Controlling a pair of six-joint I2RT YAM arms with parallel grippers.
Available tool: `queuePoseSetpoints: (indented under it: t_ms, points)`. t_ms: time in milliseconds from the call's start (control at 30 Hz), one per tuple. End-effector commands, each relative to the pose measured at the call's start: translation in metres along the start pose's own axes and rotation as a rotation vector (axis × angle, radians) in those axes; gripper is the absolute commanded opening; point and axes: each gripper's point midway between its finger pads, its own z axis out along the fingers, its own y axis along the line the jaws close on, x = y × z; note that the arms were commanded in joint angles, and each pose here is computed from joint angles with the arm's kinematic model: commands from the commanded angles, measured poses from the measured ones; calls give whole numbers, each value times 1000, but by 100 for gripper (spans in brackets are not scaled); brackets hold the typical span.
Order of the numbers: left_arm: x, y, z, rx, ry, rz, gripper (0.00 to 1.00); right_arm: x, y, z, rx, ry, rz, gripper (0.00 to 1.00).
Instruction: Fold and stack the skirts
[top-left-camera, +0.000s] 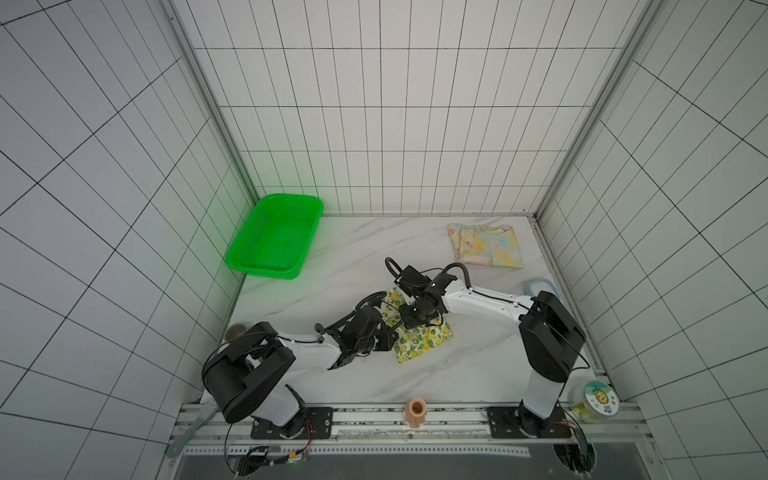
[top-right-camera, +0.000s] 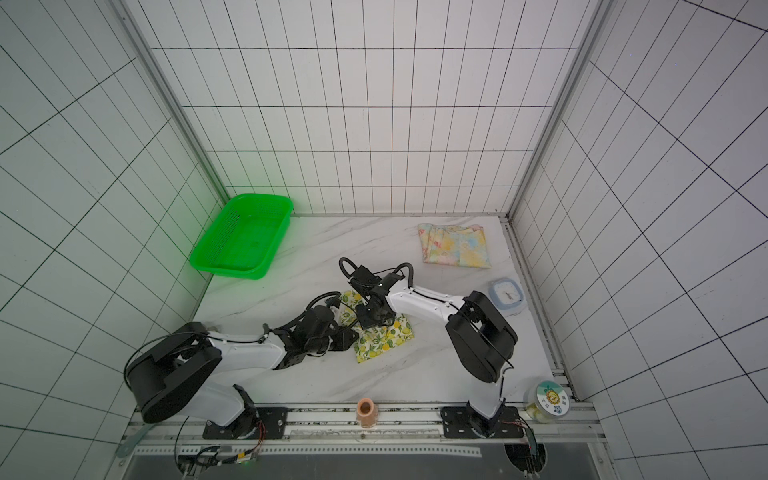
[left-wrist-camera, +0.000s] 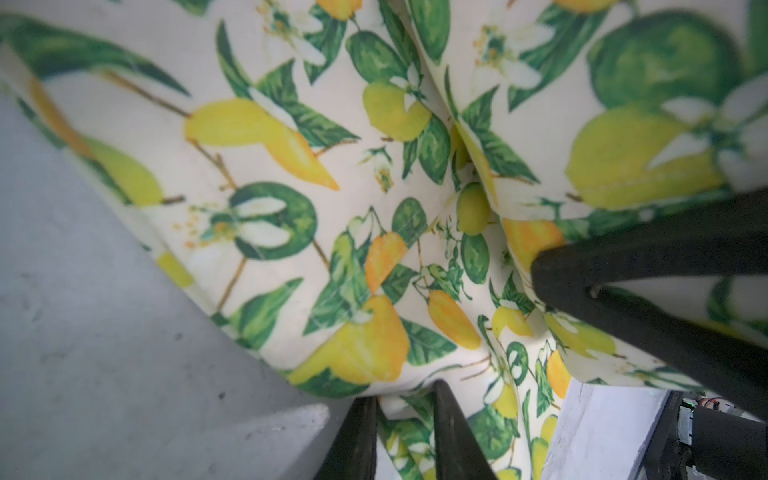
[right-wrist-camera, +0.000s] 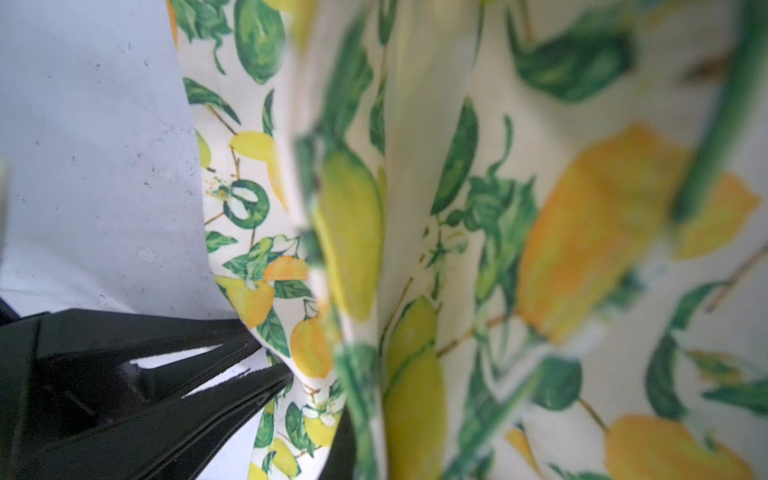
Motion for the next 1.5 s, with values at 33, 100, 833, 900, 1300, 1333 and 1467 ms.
queuePoseSetpoints:
  t_ms: [33, 100, 833, 900, 1300, 1333, 1467]
  points:
    - [15, 13, -6, -37, 42, -5, 26, 17, 2, 20, -17, 58, 8, 0]
    - [16, 11, -13, -33, 39, -6, 26, 17, 2, 23, -15, 62, 9, 0]
    - [13, 6, -25, -22, 25, 13, 26, 19, 0, 41, -58, 62, 48, 22]
    - [12, 7, -28, -26, 18, 9, 26, 17, 0, 37, -58, 45, 49, 40]
    - [-7, 7, -49, -22, -52, -23, 26, -7, 23, -18, -173, -73, 48, 55]
    - [-9, 8, -50, -20, -56, -27, 26, -8, 24, -22, -182, -82, 47, 55]
    - [-15, 12, -55, -24, -73, -36, 26, -12, 27, -40, -203, -120, 44, 56]
